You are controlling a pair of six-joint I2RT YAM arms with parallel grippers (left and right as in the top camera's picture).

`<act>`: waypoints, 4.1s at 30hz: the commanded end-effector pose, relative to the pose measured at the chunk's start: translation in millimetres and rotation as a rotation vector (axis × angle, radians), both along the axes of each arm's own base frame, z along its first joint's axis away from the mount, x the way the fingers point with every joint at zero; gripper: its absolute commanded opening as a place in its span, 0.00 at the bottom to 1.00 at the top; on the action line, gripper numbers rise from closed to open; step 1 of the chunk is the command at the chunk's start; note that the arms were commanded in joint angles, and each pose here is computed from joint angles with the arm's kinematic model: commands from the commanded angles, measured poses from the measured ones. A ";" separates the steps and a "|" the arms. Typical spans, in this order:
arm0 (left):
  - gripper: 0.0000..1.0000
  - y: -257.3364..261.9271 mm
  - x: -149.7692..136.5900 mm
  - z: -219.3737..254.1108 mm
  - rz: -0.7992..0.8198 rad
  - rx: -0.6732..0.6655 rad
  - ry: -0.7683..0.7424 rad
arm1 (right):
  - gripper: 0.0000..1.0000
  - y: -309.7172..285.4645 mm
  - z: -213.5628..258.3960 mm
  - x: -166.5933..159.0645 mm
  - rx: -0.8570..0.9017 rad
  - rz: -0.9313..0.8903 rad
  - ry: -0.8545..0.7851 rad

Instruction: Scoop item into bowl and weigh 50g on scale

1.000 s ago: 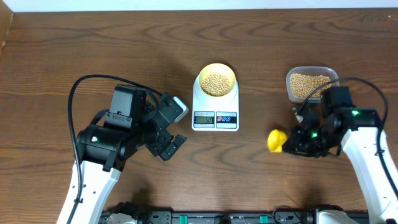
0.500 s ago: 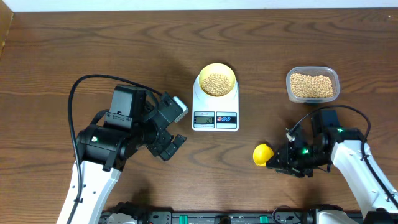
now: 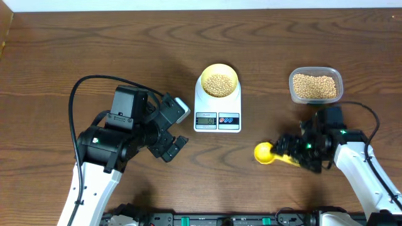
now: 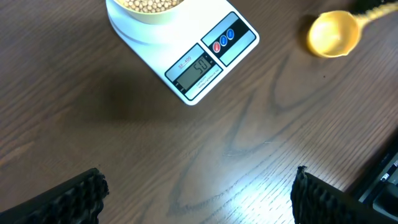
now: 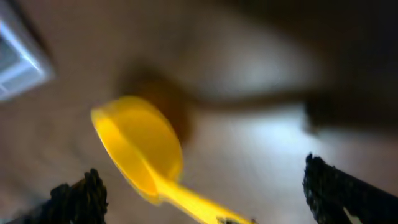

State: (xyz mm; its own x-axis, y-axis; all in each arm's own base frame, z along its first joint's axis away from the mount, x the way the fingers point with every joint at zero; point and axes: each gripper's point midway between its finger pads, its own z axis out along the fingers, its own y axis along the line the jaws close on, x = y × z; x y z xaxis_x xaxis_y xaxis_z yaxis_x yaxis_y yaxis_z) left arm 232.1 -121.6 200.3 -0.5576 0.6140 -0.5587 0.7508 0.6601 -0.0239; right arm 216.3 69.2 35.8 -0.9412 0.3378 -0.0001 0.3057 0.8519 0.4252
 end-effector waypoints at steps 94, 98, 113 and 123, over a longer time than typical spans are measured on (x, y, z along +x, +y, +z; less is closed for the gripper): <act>0.97 -0.4 0.5 4.1 -0.008 -0.006 -0.012 | 0.99 -47.7 183.6 -39.0 -0.443 0.044 -1.207; 0.97 -0.4 0.5 4.1 -0.008 -0.006 -0.012 | 0.99 -47.6 182.9 -28.0 -0.445 0.038 -1.246; 0.97 -0.5 0.6 4.1 -0.008 -0.006 -0.012 | 0.99 -61.8 129.4 21.6 -0.524 -0.034 -1.330; 0.97 -0.4 0.5 4.1 -0.008 -0.006 -0.012 | 0.99 -61.3 124.7 28.0 -0.524 -0.043 -1.379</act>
State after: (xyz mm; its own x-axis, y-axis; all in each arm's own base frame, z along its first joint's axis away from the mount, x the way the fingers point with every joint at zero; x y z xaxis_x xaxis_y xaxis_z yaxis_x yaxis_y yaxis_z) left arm 232.0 -121.6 200.2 -0.5578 0.6140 -0.5584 0.7508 0.6601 -0.0241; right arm 244.0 12.6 163.4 -0.0844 0.0548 -0.9949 -0.0676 0.9959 0.0606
